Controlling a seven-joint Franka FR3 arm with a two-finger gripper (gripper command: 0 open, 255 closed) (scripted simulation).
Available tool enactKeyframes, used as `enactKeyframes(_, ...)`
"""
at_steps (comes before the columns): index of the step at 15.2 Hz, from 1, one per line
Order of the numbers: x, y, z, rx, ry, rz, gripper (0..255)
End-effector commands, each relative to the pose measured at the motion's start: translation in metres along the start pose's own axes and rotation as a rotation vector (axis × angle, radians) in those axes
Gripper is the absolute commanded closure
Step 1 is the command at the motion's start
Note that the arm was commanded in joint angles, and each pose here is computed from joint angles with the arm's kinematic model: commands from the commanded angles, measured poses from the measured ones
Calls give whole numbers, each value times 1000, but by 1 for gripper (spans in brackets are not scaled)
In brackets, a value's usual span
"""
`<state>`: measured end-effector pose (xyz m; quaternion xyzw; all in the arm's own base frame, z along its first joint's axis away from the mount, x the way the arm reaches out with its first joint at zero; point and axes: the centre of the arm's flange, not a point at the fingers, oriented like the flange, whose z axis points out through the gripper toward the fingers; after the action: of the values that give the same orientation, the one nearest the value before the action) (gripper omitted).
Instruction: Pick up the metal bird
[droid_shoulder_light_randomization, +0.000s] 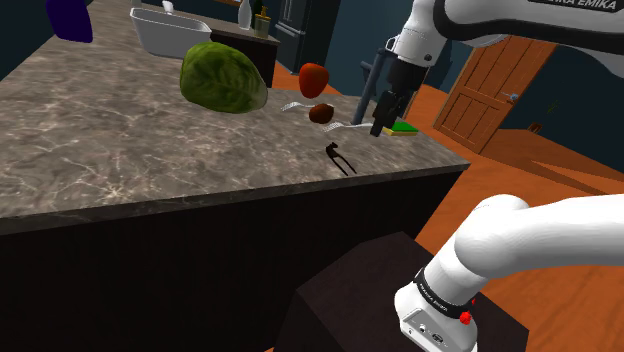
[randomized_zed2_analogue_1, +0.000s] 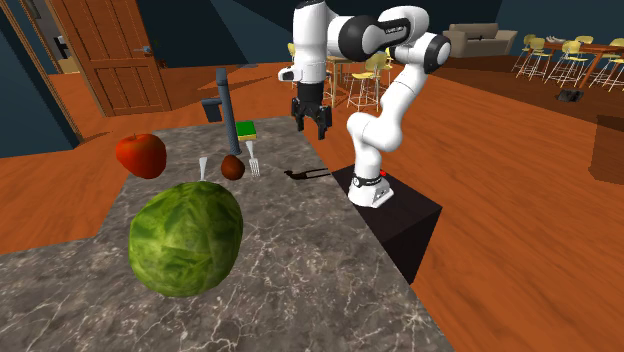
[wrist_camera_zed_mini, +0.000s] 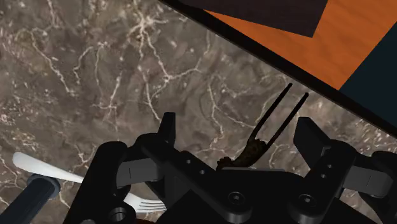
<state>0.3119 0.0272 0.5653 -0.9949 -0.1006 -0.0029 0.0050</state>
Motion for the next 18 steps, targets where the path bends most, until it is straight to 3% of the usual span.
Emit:
enactKeyframes(1,0,0,0,0,0,0,0)
enactKeyframes(8,51,-46,50,35,49,451,0)
enactKeyframes(9,55,-49,53,38,52,484,0)
enactKeyframes(18,55,-49,93,38,52,484,0)
